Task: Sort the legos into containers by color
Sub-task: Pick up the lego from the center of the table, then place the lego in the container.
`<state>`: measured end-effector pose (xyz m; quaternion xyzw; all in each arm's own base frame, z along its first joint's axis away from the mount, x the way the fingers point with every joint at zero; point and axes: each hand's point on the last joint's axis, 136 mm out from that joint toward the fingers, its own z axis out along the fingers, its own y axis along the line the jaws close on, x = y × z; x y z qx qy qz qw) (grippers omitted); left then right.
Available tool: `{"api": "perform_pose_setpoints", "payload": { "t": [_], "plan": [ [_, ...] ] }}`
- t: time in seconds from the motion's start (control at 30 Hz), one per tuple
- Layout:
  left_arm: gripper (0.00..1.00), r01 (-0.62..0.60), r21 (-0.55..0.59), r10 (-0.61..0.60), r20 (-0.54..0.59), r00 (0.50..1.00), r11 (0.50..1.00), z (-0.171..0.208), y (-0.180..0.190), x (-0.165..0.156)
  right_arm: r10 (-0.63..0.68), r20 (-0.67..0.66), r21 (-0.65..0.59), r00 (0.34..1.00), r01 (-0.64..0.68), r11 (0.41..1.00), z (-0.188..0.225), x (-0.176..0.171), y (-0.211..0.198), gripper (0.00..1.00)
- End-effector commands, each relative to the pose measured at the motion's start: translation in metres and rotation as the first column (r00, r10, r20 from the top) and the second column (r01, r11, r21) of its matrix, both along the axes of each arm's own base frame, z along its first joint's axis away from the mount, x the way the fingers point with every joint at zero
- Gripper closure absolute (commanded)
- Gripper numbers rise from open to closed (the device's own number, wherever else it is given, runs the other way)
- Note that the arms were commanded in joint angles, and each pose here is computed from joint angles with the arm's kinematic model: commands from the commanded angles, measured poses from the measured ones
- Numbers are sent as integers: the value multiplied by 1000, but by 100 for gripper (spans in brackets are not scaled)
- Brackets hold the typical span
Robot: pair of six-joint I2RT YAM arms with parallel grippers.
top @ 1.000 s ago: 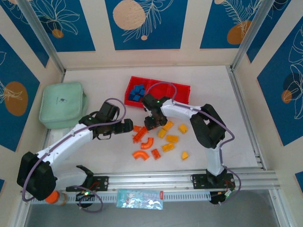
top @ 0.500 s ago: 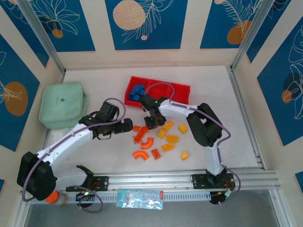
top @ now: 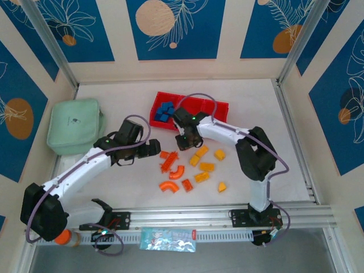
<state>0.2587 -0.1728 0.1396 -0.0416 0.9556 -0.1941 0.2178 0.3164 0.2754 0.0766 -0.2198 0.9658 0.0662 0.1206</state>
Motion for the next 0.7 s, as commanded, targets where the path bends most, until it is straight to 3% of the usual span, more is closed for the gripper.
{"api": "perform_pose_setpoints", "payload": {
  "t": [0.0,0.27,0.67],
  "plan": [
    [1,15,-41,-14,39,999,999,19,-12,12,-6,37,56,999,4,998,37,14,-5,70],
    [1,4,-47,-1,64,998,999,27,-23,42,-61,99,99,993,51,994,53,83,-13,70],
    [1,-46,-45,50,95,994,998,30,-20,74,-149,106,45,983,145,988,20,161,-18,70]
  ]
}}
